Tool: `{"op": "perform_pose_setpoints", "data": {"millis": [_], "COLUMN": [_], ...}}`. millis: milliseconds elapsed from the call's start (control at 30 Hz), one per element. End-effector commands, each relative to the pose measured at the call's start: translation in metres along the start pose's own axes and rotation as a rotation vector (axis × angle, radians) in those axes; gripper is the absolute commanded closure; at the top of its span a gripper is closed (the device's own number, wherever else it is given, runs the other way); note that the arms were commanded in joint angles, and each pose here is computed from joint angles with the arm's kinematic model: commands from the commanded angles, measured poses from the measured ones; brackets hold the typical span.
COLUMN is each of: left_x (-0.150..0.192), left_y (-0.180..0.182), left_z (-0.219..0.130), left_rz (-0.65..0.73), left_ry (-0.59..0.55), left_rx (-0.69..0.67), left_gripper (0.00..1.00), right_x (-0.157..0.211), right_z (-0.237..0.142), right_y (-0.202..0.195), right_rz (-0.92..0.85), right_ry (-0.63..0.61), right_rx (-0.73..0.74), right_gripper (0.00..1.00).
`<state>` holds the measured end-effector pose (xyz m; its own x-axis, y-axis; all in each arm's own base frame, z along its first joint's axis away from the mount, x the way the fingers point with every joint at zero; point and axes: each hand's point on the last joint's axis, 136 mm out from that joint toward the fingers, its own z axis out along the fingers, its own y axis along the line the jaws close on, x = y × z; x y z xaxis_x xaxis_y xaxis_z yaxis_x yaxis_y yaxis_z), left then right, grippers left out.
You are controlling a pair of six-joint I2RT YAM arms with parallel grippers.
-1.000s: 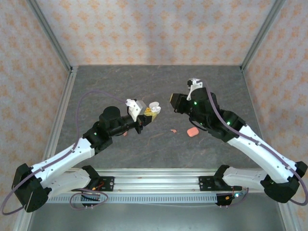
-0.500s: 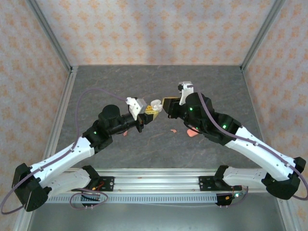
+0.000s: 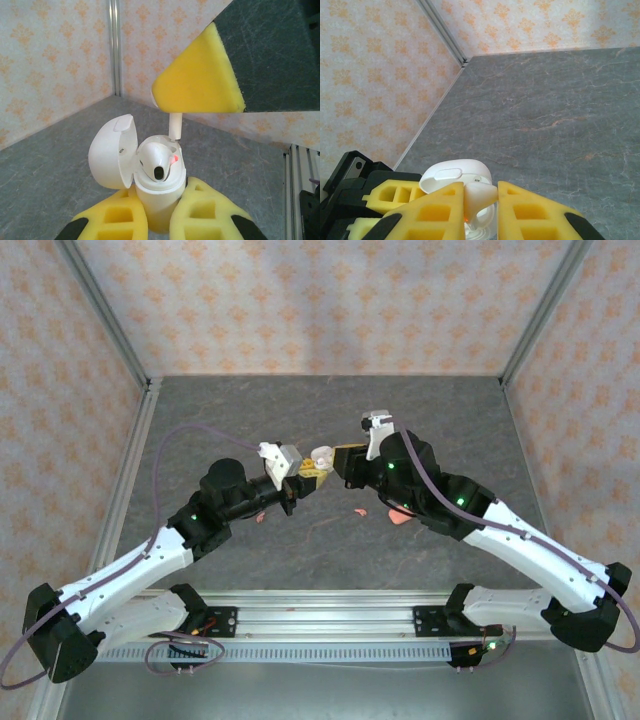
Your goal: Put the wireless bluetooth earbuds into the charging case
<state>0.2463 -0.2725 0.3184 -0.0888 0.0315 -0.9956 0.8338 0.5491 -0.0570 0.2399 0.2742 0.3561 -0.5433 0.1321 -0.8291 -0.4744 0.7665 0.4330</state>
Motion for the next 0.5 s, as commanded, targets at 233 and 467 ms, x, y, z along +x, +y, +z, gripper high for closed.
{"op": "perform_pose_setpoints", "data": {"millis": [233,467], "left_x": [-0.0168,-0.0171], "left_y": [-0.0101,-0.0103], "left_z": [-0.0017,-0.0020], "left_rz": [0.024,0.025], "left_ry": [-0.048,-0.045], "left_rx": [0.032,0.030], "left_gripper": [1.00,1.00], "right_x": [-0.0021,0.0026], "right_z": [0.0018,0.0051], "right_y": [0.0106,0.0122], "right_rz": [-0.030,-0.040], "right_ry": [0.001,0.026], "right_rx": [-0.035,-0.041], "right_gripper": [0.81,0.81]}}
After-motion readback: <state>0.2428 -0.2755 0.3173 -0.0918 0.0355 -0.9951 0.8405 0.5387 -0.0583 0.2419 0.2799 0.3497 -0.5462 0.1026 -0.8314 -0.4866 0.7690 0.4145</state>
